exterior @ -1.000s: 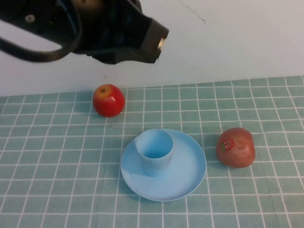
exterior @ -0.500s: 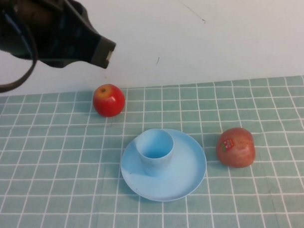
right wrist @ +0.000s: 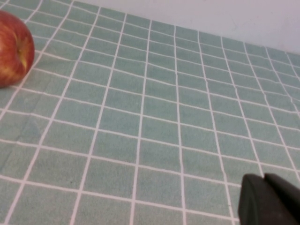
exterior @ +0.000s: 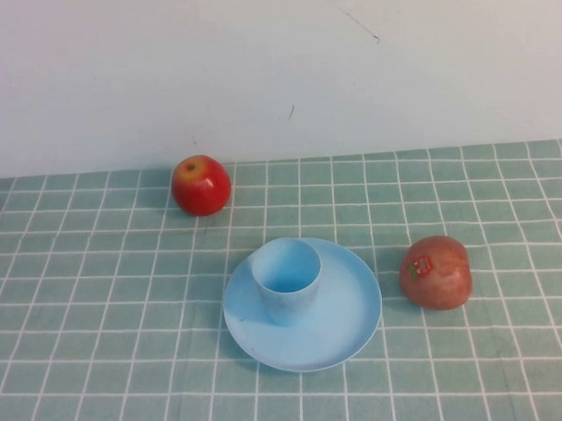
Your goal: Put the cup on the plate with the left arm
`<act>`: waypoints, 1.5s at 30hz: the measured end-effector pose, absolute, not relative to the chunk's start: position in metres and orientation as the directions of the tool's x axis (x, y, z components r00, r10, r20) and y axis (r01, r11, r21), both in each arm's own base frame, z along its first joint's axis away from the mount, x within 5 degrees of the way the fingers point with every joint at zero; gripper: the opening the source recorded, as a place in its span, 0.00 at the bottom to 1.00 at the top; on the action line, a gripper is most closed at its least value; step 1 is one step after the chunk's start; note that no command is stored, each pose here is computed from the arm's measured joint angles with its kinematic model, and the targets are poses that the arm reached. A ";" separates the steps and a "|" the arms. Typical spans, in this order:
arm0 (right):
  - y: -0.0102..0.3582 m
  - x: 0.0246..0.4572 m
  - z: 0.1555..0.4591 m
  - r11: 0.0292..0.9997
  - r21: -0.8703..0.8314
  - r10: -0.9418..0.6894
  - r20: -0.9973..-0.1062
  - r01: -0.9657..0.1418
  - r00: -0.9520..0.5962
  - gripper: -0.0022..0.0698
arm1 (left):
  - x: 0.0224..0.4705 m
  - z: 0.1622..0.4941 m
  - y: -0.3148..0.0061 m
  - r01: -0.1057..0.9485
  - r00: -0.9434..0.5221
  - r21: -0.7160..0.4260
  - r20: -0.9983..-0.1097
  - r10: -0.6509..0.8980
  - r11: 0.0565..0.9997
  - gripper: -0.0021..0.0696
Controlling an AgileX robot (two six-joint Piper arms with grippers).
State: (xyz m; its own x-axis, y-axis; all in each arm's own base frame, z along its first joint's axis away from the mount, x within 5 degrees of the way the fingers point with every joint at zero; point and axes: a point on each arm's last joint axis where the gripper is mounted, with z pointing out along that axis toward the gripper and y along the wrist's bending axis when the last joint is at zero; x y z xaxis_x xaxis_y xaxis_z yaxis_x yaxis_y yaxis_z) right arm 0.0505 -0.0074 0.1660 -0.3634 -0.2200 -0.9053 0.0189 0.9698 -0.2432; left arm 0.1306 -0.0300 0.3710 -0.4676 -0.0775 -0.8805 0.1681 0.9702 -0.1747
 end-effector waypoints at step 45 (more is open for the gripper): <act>-0.007 0.051 0.166 0.970 -0.243 -0.220 -0.905 0.019 -0.363 0.03 | 0.052 0.172 0.000 -0.094 -0.292 -0.205 -0.930 -0.224 0.974 0.03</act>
State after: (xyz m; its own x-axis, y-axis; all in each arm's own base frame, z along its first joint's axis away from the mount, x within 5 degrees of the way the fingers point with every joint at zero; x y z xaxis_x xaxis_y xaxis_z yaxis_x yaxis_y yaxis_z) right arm 0.0505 -0.0074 0.1660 -0.3634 -0.2200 -0.9053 0.0189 0.9698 -0.2432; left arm 0.0521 -0.0003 0.1716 -0.2925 -0.2238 -0.9297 -0.0941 0.9743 -0.2049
